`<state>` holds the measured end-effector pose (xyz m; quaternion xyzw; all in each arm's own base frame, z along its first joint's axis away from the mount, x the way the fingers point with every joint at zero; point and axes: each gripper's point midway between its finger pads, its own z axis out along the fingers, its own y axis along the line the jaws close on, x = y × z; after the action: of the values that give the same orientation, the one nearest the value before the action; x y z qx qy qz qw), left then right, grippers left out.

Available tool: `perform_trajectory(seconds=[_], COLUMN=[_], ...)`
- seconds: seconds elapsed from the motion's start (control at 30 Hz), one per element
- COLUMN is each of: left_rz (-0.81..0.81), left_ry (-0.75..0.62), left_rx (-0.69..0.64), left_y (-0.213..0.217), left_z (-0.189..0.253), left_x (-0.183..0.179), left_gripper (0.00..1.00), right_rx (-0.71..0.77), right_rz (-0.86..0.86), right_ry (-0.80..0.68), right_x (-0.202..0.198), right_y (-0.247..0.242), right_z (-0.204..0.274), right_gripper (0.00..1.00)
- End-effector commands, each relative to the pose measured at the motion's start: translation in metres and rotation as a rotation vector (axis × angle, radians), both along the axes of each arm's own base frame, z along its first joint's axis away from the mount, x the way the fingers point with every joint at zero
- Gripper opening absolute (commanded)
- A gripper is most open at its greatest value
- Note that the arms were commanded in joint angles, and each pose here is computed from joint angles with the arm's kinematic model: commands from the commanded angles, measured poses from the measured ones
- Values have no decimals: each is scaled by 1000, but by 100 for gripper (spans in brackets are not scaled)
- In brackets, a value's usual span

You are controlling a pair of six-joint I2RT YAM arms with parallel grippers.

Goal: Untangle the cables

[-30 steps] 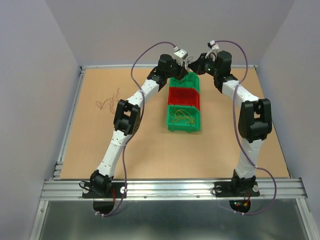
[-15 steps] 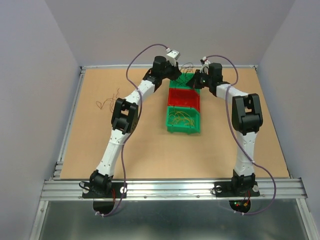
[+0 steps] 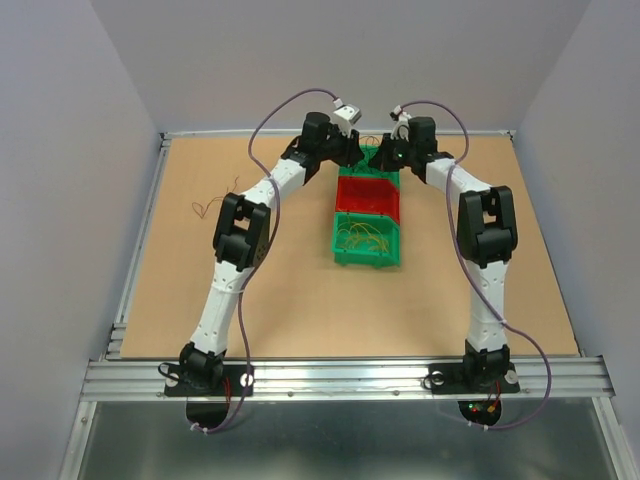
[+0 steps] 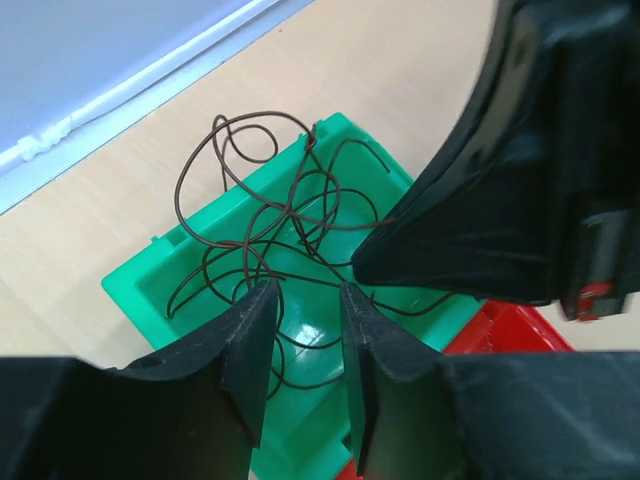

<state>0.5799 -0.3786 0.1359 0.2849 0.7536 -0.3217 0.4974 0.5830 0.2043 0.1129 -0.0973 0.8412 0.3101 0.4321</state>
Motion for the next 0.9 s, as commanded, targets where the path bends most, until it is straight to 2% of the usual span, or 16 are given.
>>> perform_trajectory(seconds=[0.0, 0.07, 0.2, 0.23, 0.33, 0.4, 0.43, 0.6, 0.63, 0.67, 0.7, 0.73, 0.77, 0.8, 0.87], left_rz=[-47, -47, -35, -29, -17, -2, 8, 79, 100, 107, 94, 118, 120, 114, 130], left_ry=[-173, -206, -205, -231, -214, -244, -223, -235, -208, -218, -182, -189, -180, -144, -156], left_rx=[-33, -33, 14, 17, 44, 43, 57, 74, 87, 79, 79, 78, 84, 93, 127], left_y=[4, 8, 24, 29, 42, 61, 66, 123, 145, 156, 166, 184, 193, 199, 213], left_z=[95, 116, 117, 132, 126, 149, 137, 159, 149, 158, 143, 148, 143, 125, 118], left_x=[-18, -27, -43, -49, -61, -76, -75, -86, -85, -91, -97, -99, -102, -110, -118], left_gripper=[46, 49, 54, 54, 53, 55, 57, 63, 68, 70, 77, 79, 80, 82, 84], right_rx=[-67, -100, -144, -155, -161, -158, -155, -143, -139, -143, -147, -146, -152, -163, -175], right_rz=[83, 108, 178, 202, 292, 326, 331, 347, 346, 343, 338, 329, 324, 307, 264], right_ry=[30, 56, 95, 91, 65, 38, 35, -8, -18, -6, -8, -37, -22, -25, -42], right_x=[-8, -13, -28, -32, -46, -52, -54, -64, -66, -71, -73, -75, -80, -82, -87], right_y=[19, 22, 37, 40, 57, 62, 63, 63, 63, 61, 59, 58, 55, 52, 44], right_z=[-13, -19, -33, -34, -30, -21, -18, 7, 12, 7, 8, 22, 16, 18, 28], right_gripper=[1, 0, 1, 1, 1, 3, 3, 13, 14, 16, 17, 21, 24, 27, 41])
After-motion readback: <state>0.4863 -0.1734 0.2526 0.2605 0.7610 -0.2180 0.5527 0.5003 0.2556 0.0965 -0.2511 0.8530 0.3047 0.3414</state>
